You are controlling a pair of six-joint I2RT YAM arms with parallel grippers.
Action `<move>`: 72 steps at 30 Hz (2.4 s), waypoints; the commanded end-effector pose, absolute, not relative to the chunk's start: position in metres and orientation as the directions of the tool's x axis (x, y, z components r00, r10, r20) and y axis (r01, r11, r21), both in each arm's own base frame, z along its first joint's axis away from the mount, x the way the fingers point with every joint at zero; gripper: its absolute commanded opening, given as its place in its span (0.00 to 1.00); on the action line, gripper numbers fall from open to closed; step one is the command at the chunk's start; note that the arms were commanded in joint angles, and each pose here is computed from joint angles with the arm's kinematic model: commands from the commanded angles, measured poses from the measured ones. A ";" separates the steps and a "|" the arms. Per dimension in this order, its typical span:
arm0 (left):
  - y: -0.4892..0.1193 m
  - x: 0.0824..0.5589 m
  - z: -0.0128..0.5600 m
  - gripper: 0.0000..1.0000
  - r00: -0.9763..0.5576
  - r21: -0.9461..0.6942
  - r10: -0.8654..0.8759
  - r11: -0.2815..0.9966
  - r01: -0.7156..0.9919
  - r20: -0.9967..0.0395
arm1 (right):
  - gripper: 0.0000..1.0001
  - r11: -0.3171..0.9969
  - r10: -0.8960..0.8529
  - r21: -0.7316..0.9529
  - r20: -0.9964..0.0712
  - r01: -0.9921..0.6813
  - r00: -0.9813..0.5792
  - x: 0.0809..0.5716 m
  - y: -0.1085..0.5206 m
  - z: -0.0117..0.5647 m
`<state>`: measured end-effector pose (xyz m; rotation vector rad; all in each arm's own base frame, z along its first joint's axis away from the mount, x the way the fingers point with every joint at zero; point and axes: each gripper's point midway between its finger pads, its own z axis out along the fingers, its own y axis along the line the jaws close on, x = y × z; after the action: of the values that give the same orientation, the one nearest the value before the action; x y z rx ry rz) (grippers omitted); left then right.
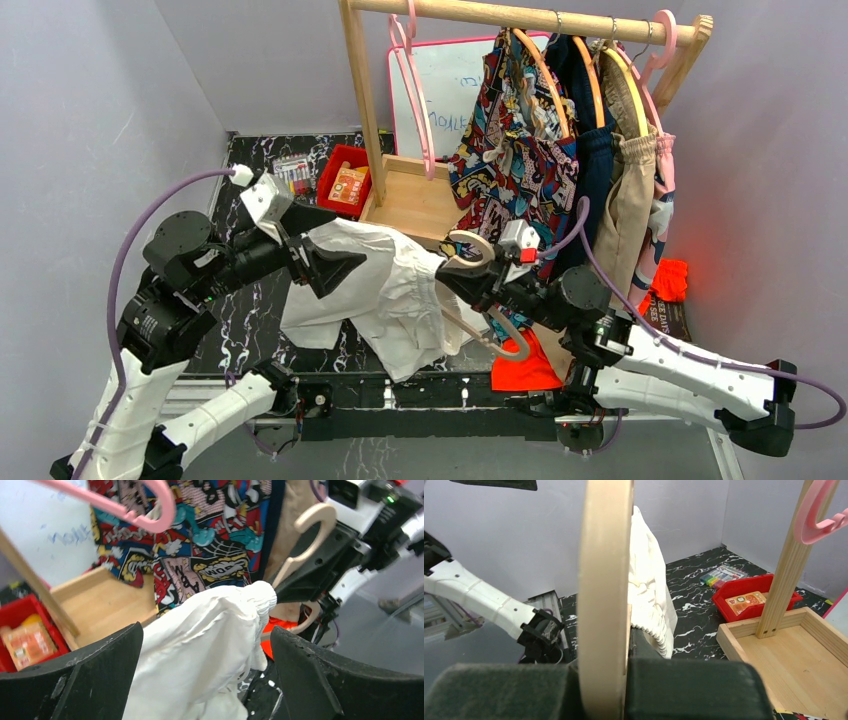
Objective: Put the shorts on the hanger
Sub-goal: Hang the shorts on the hanger.
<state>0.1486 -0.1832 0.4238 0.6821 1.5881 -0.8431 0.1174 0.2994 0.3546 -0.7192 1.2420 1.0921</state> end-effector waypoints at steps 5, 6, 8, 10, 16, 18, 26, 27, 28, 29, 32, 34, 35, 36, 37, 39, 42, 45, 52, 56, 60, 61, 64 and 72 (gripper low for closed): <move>-0.227 0.107 0.462 0.98 0.116 0.113 -0.008 0.167 0.980 -0.993 | 0.00 0.224 0.279 0.084 -0.960 -0.971 -0.019 0.084 0.282 0.383; -0.231 0.106 0.462 0.98 0.113 0.111 -0.008 0.137 0.984 -0.994 | 0.00 0.215 0.271 0.081 -0.962 -0.973 -0.020 0.082 0.281 0.382; -0.240 0.106 0.456 0.98 0.087 0.087 0.006 0.087 0.992 -0.996 | 0.00 0.196 0.264 0.076 -0.964 -0.978 -0.022 0.077 0.278 0.379; -0.249 0.105 0.442 0.98 0.040 0.041 0.030 0.039 0.998 -0.999 | 0.00 0.183 0.260 0.076 -0.965 -0.980 -0.026 0.073 0.274 0.376; -0.259 0.099 0.402 0.98 -0.094 -0.098 0.103 -0.033 0.995 -0.990 | 0.00 0.150 0.261 0.074 -0.965 -0.986 -0.033 0.062 0.264 0.373; -0.261 0.097 0.392 0.98 -0.136 -0.143 0.117 -0.049 0.989 -0.984 | 0.00 0.142 0.260 0.074 -0.965 -0.987 -0.035 0.060 0.263 0.372; -0.273 0.085 0.384 0.94 -0.225 -0.244 0.155 -0.119 0.962 -0.962 | 0.00 0.134 0.240 0.066 -0.970 -0.989 -0.032 0.060 0.266 0.366; -0.275 0.083 0.386 0.94 -0.223 -0.243 0.156 -0.127 0.962 -0.962 | 0.00 0.133 0.238 0.066 -0.971 -0.989 -0.033 0.060 0.267 0.366; -0.277 0.083 0.386 0.94 -0.223 -0.244 0.159 -0.128 0.961 -0.962 | 0.00 0.135 0.234 0.066 -0.972 -0.989 -0.033 0.060 0.268 0.365; -0.278 0.083 0.384 0.93 -0.222 -0.244 0.164 -0.125 0.962 -0.961 | 0.00 0.137 0.233 0.066 -0.972 -0.988 -0.033 0.061 0.269 0.365; -0.280 0.088 0.366 0.91 -0.221 -0.244 0.218 -0.088 0.966 -0.951 | 0.00 0.146 0.226 0.067 -0.974 -0.987 -0.033 0.064 0.271 0.363; -0.282 0.090 0.352 0.91 -0.221 -0.247 0.260 -0.068 0.967 -0.940 | 0.00 0.152 0.216 0.067 -0.976 -0.986 -0.033 0.065 0.273 0.361; -0.281 0.091 0.347 0.90 -0.220 -0.245 0.274 -0.060 0.968 -0.936 | 0.00 0.153 0.208 0.067 -0.977 -0.986 -0.034 0.066 0.274 0.359; -0.281 0.092 0.344 0.90 -0.215 -0.238 0.282 -0.052 0.970 -0.935 | 0.00 0.154 0.201 0.066 -0.979 -0.986 -0.034 0.067 0.275 0.358; -0.281 0.093 0.342 0.89 -0.210 -0.232 0.289 -0.045 0.972 -0.934 | 0.00 0.156 0.192 0.066 -0.981 -0.986 -0.035 0.067 0.276 0.356; -0.279 0.095 0.338 0.88 -0.198 -0.218 0.297 -0.035 0.975 -0.934 | 0.00 0.156 0.175 0.064 -0.984 -0.986 -0.036 0.068 0.278 0.353; -0.278 0.097 0.331 0.86 -0.190 -0.209 0.317 -0.024 0.978 -0.929 | 0.00 0.152 0.165 0.062 -0.986 -0.986 -0.037 0.068 0.280 0.352; -0.279 0.098 0.321 0.82 -0.193 -0.215 0.342 -0.026 0.976 -0.920 | 0.00 0.148 0.157 0.057 -0.987 -0.987 -0.034 0.068 0.283 0.353; -0.282 0.095 0.307 0.76 -0.199 -0.233 0.375 -0.046 0.971 -0.905 | 0.00 0.147 0.143 0.051 -0.989 -0.988 -0.030 0.070 0.288 0.353; -0.283 0.093 0.300 0.77 -0.195 -0.230 0.391 -0.045 0.972 -0.900 | 0.00 0.147 0.145 0.047 -0.989 -0.988 -0.025 0.071 0.290 0.355; -0.283 0.093 0.293 0.79 -0.192 -0.227 0.405 -0.040 0.973 -0.894 | 0.00 0.140 0.141 0.043 -0.990 -0.989 -0.023 0.071 0.293 0.355; -0.282 0.093 0.293 0.79 -0.191 -0.224 0.405 -0.037 0.974 -0.894 | 0.00 0.137 0.140 0.043 -0.990 -0.990 -0.024 0.070 0.293 0.355; -0.282 0.094 0.290 0.78 -0.184 -0.216 0.411 -0.032 0.976 -0.893 | 0.00 0.128 0.137 0.042 -0.990 -0.991 -0.025 0.069 0.295 0.356; -0.281 0.095 0.278 0.67 -0.180 -0.213 0.434 -0.028 0.977 -0.883 | 0.00 0.097 0.153 0.047 -0.988 -0.994 -0.032 0.064 0.297 0.360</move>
<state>0.0990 -0.2828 0.2806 1.4617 1.6834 -1.1847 0.0705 0.2983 0.3005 -1.0705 1.3577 1.1710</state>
